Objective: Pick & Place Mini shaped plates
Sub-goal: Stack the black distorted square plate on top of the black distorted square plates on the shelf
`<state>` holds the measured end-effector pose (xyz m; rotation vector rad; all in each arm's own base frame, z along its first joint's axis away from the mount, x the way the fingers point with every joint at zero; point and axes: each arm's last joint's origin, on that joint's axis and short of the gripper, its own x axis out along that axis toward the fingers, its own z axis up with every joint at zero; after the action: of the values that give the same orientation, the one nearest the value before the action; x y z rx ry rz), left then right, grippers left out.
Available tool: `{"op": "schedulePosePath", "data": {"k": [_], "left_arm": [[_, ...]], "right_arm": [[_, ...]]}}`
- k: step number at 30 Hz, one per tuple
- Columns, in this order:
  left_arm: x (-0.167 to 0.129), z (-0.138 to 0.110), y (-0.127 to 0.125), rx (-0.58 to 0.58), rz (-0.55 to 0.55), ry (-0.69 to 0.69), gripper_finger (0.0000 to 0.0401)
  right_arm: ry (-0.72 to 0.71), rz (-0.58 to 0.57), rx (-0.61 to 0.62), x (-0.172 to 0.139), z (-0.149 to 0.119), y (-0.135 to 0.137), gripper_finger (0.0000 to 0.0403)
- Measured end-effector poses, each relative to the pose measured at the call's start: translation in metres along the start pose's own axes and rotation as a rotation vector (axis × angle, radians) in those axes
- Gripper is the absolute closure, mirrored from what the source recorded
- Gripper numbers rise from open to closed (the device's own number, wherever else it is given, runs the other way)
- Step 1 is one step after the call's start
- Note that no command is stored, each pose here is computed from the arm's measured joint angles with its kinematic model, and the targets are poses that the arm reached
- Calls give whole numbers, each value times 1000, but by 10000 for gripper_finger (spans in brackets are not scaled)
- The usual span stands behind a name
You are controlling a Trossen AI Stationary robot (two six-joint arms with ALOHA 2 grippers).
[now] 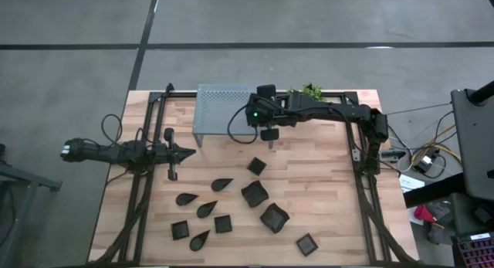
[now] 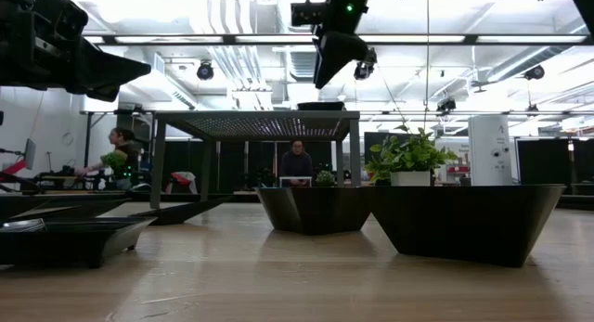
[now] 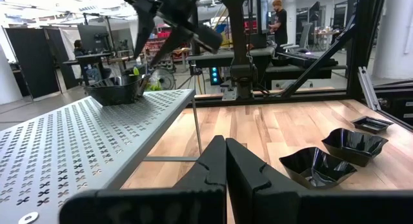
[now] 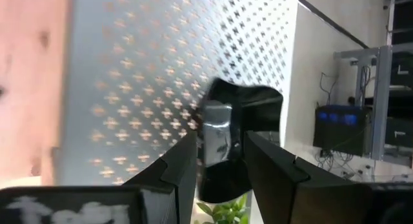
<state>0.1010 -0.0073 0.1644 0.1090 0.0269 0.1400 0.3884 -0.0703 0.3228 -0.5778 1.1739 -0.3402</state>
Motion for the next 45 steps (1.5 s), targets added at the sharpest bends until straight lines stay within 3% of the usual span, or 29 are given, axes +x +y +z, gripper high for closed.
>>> {"op": "schedulePosePath", "data": {"k": [10, 20, 22, 28, 45], "left_arm": [[0, 0, 0, 0, 0, 0, 401], [0, 0, 0, 0, 0, 0, 401], [0, 0, 0, 0, 0, 0, 401], [0, 0, 0, 0, 0, 0, 401], [0, 0, 0, 0, 0, 0, 401]], "right_arm": [[-68, 33, -39, -22, 16, 35, 278], [-156, 99, -30, -58, 31, 90, 277], [-176, 142, -1, -66, 33, 101, 281], [-256, 440, 10, -85, 40, 139, 289], [-237, 529, 15, -125, 32, 210, 314]]}}
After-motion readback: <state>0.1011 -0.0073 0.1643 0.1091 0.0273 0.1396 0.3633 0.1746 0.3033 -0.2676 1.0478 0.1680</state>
